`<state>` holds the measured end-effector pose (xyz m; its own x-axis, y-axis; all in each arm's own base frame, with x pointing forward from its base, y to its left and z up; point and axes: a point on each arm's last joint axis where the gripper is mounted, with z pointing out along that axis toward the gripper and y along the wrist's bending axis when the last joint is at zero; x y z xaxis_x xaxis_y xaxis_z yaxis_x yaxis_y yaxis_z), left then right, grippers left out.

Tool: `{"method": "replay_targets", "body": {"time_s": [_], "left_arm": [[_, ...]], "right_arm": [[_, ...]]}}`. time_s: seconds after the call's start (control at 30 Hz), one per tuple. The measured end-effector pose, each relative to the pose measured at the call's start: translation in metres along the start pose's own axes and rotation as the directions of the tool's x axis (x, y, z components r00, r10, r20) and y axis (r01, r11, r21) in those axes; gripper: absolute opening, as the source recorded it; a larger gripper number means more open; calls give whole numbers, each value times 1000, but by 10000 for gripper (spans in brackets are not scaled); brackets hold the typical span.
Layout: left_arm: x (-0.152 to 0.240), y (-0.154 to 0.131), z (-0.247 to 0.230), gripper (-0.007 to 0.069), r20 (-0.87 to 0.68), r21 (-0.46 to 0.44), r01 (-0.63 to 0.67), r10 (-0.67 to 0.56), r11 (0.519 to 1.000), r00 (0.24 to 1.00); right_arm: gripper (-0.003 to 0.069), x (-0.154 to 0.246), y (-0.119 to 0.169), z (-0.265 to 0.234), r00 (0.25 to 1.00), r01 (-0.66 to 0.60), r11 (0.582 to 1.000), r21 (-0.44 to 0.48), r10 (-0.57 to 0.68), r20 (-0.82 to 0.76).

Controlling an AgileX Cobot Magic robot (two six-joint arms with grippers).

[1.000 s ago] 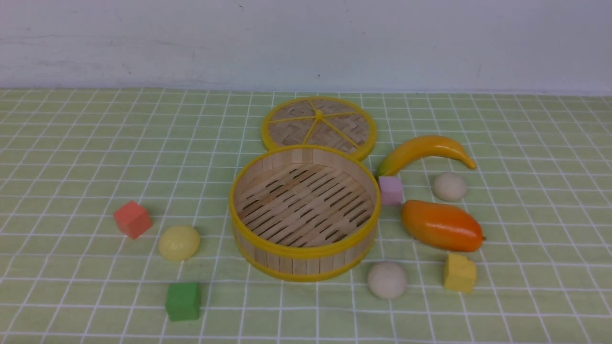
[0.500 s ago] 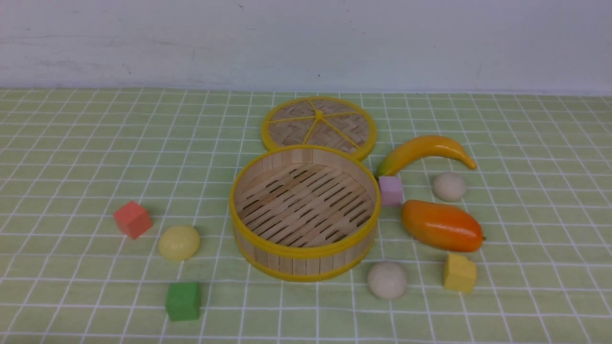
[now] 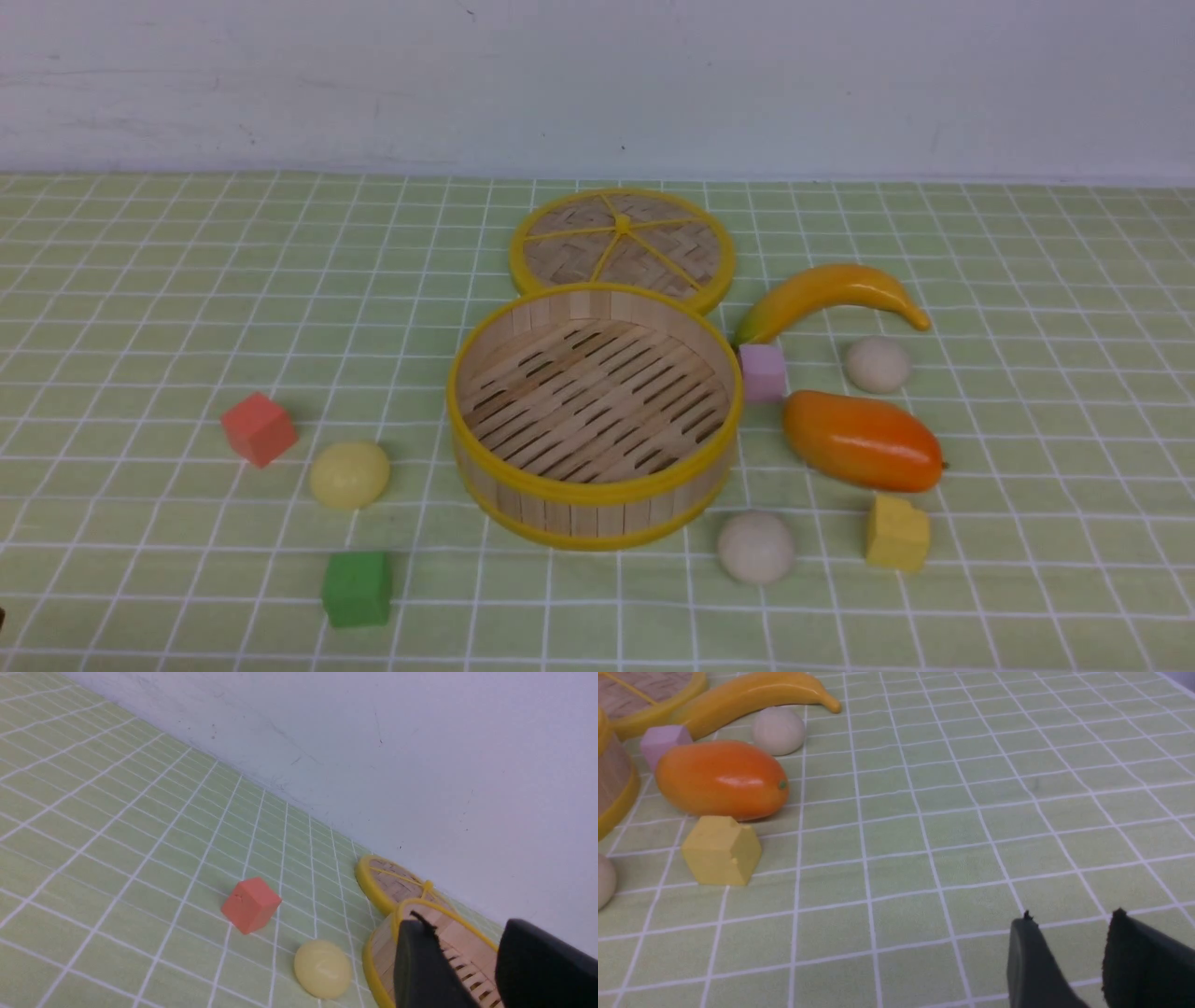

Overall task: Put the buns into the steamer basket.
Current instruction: Use the left arm to grab a steamed stuffed bun

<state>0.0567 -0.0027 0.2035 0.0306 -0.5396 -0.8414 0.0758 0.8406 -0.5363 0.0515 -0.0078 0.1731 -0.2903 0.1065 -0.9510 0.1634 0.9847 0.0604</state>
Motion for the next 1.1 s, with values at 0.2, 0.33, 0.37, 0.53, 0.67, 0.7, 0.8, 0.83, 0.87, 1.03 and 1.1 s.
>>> {"method": "replay_targets", "body": {"time_s": [0.2, 0.33, 0.37, 0.53, 0.67, 0.7, 0.8, 0.83, 0.87, 1.03, 1.1], "left_arm": [[-15, -9, -2, 238, 50, 32, 25, -26, 999, 998], [-49, -31, -8, 238, 142, 101, 51, -65, 994, 988], [-53, -34, -10, 238, 153, 110, 52, -69, 993, 986], [-102, -67, -5, 238, 132, 120, 79, -95, 990, 987], [-129, -86, 11, 238, 16, 61, 83, -85, 995, 996], [-132, -90, 18, 238, -51, 25, 83, -82, 996, 995], [-135, -94, 39, 238, -212, -68, 72, -85, 995, 974], [-135, -95, 49, 238, -279, -108, 61, -89, 992, 956], [-132, -93, 58, 238, -346, -152, 41, -91, 988, 934], [-116, -80, 93, 238, -477, -242, -49, -75, 969, 876], [-107, -75, 107, 238, -519, -270, -53, -99, 961, 849]], "right_arm": [[239, 0, 0, 0, 1000, 0, 1000, 0, 0, 0], [239, 0, 0, 0, 1000, 0, 1000, 0, 0, 0], [239, 0, 0, 0, 1000, 0, 1000, 0, 0, 0], [239, 0, 0, 0, 1000, 0, 1000, 0, 0, 0], [239, 0, 0, 0, 1000, 0, 1000, 0, 0, 0], [239, 0, 0, 0, 1000, 0, 1000, 0, 0, 0], [239, 0, 0, 0, 1000, 0, 1000, 0, 0, 0], [239, 0, 0, 0, 1000, -1, 1000, 0, 1, 0], [239, 0, 0, 0, 1000, -1, 1000, 0, 1, 0], [239, 0, 0, 0, 1000, -1, 1000, 0, 1, 0], [239, 0, 0, 0, 1000, -1, 1000, 0, 1, 0]]}}
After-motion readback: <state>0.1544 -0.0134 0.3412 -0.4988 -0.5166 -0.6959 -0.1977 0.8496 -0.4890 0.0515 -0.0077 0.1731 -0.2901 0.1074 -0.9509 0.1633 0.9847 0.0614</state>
